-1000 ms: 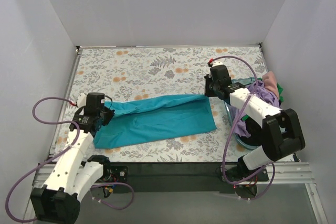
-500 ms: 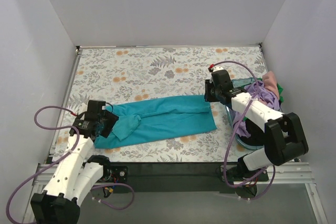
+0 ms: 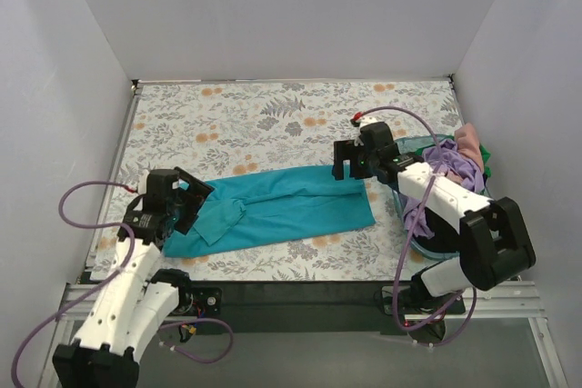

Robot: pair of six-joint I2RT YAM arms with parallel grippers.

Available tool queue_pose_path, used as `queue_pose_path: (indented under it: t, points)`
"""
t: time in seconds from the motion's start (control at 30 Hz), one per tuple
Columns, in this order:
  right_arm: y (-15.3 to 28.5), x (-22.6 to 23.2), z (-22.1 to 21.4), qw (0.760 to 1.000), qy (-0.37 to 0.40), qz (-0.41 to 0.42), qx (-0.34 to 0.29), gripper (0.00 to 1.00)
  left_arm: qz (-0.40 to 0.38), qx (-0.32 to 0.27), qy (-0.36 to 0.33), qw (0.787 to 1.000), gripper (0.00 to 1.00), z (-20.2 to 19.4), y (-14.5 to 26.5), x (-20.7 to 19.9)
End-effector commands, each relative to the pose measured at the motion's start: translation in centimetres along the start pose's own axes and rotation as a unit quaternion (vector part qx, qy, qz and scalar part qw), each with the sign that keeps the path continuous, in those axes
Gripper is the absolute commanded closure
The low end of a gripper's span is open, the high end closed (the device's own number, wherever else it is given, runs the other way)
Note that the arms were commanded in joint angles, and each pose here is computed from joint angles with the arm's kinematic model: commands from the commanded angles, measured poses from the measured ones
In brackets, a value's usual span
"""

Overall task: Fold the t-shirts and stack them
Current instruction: Fold the tshirt

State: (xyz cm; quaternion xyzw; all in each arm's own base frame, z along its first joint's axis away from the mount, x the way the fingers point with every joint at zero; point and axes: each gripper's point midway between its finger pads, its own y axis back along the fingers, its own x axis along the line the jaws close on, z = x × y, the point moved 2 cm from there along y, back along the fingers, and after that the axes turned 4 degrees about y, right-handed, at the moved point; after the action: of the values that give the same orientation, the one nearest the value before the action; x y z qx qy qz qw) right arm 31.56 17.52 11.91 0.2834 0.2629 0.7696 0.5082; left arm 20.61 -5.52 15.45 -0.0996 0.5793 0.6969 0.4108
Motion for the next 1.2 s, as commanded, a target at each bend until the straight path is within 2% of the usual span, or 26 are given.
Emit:
queue_pose_path:
  t: [0.0,0.13,0.33,0.4,0.47,0.5,0.57,0.6,0.63,0.67,0.7,0.8,0.83,0.87,0.9,0.97,1.0,1.03,1.07,1.1,1.17]
  points:
    - [-1.8,3.2,-0.1,0.998,0.035,0.051,0.012,0.02,-0.013,0.078,-0.024,0.997,0.1,-2.7,-3.2,-0.5]
    - [-4.4,3.7,-1.7,0.997,0.036,0.046,0.052,0.02,0.054,0.12,-0.036,0.991,0.09,-4.2,-7.3,1.3]
    - [-6.2,2.7,-6.3,0.994,0.013,0.018,0.103,0.02,0.115,0.083,-0.042,0.989,0.08,-3.0,-11.3,2.4]
    - [-5.5,2.7,-8.0,0.994,0.013,0.015,0.11,0.02,0.145,0.063,-0.054,0.986,0.07,-2.2,-13.5,3.1]
    - [-4.3,3.0,-9.4,0.994,0.01,0.011,0.11,0.02,0.14,0.047,-0.061,0.987,0.07,-0.9,-15.4,0.9]
    - [-3.9,3.0,-10.0,0.994,0.008,0.007,0.109,0.02,0.165,0.061,-0.078,0.981,0.07,-1.2,-17.3,1.5]
    - [-2.4,4.4,-10.3,0.996,-0.006,0.021,0.092,0.01,0.144,0.059,-0.085,0.984,0.07,0.0,-19.5,-2.3]
    - [-2.0,4.3,-12.3,0.994,-0.013,0.023,0.102,0.01,0.156,0.104,-0.09,0.978,0.07,-1.6,-21.5,-1.8]
    - [-1.5,4.9,-12.9,0.994,-0.018,0.031,0.101,0.02,0.148,0.12,-0.1,0.977,0.07,-1.8,-22.4,-2.5]
    - [-0.7,6.3,-13.8,0.993,-0.023,0.047,0.101,0.02,0.105,0.131,-0.104,0.98,0.08,-1.5,-23.7,-6.2]
    - [-0.2,6.5,-15.6,0.992,-0.02,0.049,0.115,0.02,0.109,0.16,-0.109,0.975,0.11,-2.6,-25.5,-5.8]
    - [1.5,9.1,-18.9,0.99,-0.005,0.066,0.125,0.02,0.05,0.167,-0.14,0.975,0.11,-2.5,-28.1,-11.4]
    - [2.0,9.9,-19.5,0.989,-0.005,0.074,0.127,0.02,0.061,0.177,-0.148,0.971,0.12,-3.3,-29.8,-10.8]
    - [2.7,11.8,-20.3,0.988,0.012,0.099,0.122,0.02,0.029,0.17,-0.174,0.97,0.12,-3.3,-30.1,-14.1]
    - [3.5,13.4,-21.4,0.985,0.02,0.118,0.127,0.02,0.05,0.181,-0.183,0.965,0.12,-4.4,-31.8,-13.0]
    - [4.2,14.9,-22.1,0.982,0.032,0.133,0.13,0.02,0.031,0.192,-0.213,0.957,0.12,-5.6,-33.1,-14.7]
    - [4.6,15.8,-22.2,0.981,0.038,0.142,0.129,0.02,-0.001,0.185,-0.22,0.958,0.12,-5.3,-33.3,-17.8]
    - [4.9,16.9,-22.0,0.979,0.042,0.154,0.126,0.02,-0.007,0.186,-0.222,0.957,0.11,-5.6,-33.7,-18.7]
    - [5.5,17.8,-22.5,0.976,0.059,0.166,0.128,0.02,0.008,0.204,-0.226,0.952,0.11,-6.9,-35.2,-17.5]
    - [5.7,18.4,-22.4,0.975,0.064,0.172,0.126,0.02,-0.016,0.194,-0.226,0.955,0.11,-6.5,-35.1,-20.0]
    - [6.1,19.7,-22.1,0.973,0.078,0.183,0.12,0.02,-0.016,0.211,-0.218,0.953,0.11,-7.5,-36.0,-19.7]
